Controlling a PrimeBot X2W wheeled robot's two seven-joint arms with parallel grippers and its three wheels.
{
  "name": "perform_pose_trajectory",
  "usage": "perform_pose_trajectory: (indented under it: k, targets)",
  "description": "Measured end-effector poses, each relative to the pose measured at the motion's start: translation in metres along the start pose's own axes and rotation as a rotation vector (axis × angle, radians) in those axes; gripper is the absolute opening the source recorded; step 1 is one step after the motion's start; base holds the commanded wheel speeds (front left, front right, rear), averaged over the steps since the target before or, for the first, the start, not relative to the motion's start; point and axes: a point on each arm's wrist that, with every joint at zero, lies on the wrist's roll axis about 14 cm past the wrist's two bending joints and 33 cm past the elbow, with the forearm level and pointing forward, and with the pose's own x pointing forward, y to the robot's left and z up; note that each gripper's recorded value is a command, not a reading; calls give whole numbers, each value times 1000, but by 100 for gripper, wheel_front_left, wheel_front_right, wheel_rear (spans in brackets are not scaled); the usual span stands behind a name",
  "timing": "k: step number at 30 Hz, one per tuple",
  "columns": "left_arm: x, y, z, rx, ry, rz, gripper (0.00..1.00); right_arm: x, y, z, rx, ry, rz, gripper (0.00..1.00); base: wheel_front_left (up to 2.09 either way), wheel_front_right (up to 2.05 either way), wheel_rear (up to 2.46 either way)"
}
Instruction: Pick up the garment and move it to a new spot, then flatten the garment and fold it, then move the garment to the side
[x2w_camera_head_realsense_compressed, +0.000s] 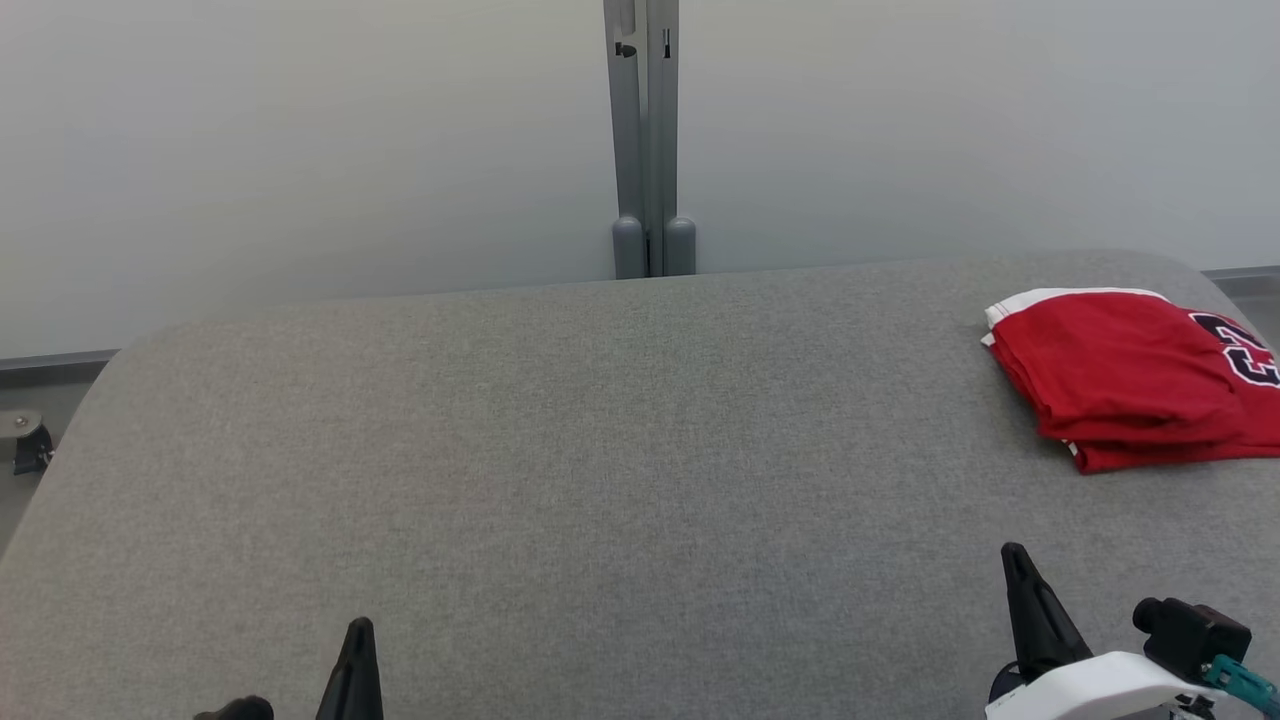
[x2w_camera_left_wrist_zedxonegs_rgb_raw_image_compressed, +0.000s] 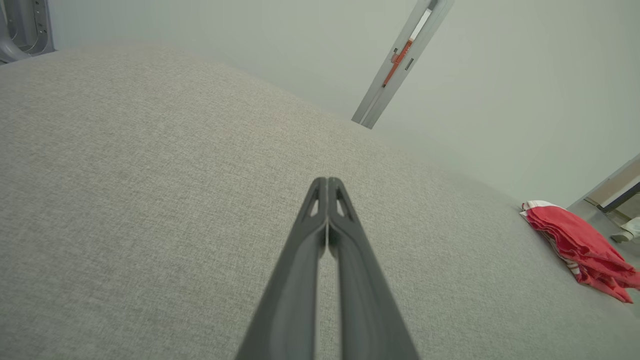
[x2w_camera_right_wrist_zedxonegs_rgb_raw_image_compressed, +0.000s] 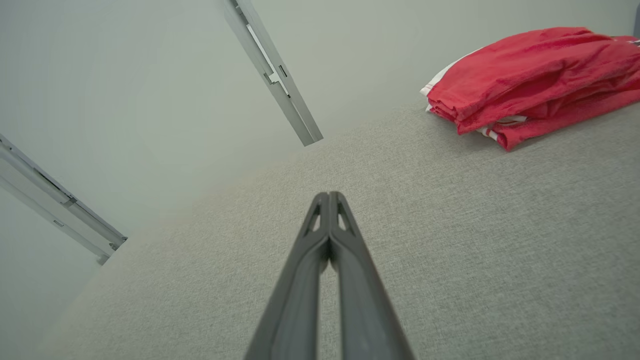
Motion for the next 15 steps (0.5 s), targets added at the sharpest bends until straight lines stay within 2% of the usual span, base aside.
perform_pose_trajectory:
  k: [15]
  targets:
    - [16,7,9,-222,4,26,0,13,-8,7,225,-6,-41,0,0,0,0]
